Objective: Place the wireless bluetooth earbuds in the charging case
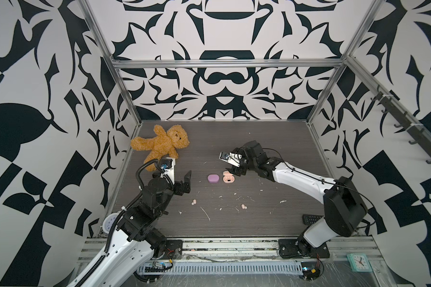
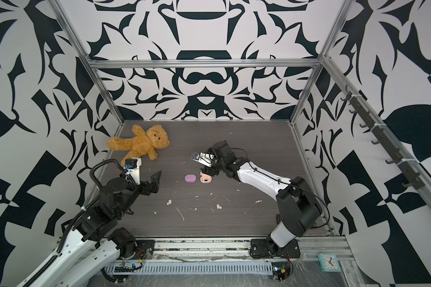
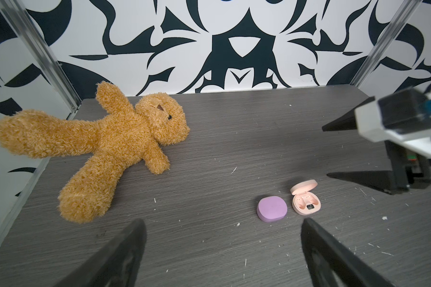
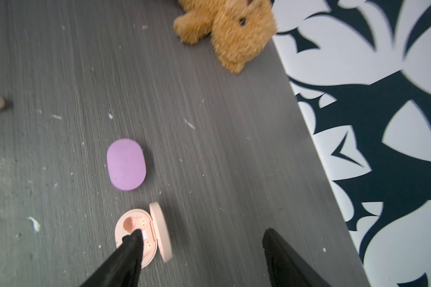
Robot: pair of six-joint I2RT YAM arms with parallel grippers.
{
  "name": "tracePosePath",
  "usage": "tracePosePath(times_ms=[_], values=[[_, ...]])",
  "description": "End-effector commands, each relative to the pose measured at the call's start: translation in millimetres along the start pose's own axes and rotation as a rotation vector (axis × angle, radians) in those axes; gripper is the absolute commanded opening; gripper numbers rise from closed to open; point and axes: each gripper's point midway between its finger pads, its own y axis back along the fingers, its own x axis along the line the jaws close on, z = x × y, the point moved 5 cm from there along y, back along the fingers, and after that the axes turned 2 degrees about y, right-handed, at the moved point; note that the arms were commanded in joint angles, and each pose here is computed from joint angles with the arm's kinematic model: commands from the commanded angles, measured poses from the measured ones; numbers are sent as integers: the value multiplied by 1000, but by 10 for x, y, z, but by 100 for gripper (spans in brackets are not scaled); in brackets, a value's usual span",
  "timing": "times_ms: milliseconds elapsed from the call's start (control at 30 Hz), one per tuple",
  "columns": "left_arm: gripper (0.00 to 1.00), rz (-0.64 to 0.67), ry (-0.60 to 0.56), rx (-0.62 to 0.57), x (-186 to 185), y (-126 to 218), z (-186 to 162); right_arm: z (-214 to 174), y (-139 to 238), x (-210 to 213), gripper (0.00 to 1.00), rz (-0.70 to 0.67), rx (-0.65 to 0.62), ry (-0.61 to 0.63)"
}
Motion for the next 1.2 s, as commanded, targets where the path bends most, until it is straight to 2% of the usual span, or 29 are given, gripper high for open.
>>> tracePosePath(times_ms=[0,200,367,433,533,700,767,900,1000,1167], values=[[99,-15,-2,-15,-5,24,13,388,338,-149,100,-79,-178,-109],[99,-32,40,-17,-15,72,39,626,823,-208,100,-130,-343,-305],[99,-112,103,62,-111,186,90,674,1101,-170,100,-77,-384,-599],[99,-113,136,116,-117,223,68,626,1158,-157,100,-71,-353,-730],[99,-130,152,222,-157,247,-19,424,1192,-116,100,-102,-239,-965],[99,-68,236,416,-148,204,-274,120,1109,191,100,-32,-61,-1167],[99,-70,295,486,-189,171,-397,-11,1060,369,100,-20,31,-1201],[99,-65,390,577,-244,95,-608,-137,995,773,100,-85,214,-1116],[99,-3,417,607,-199,30,-734,-249,942,1020,100,-102,357,-1090],[99,47,436,681,-186,-46,-965,-513,896,1318,88,-116,474,-1168]])
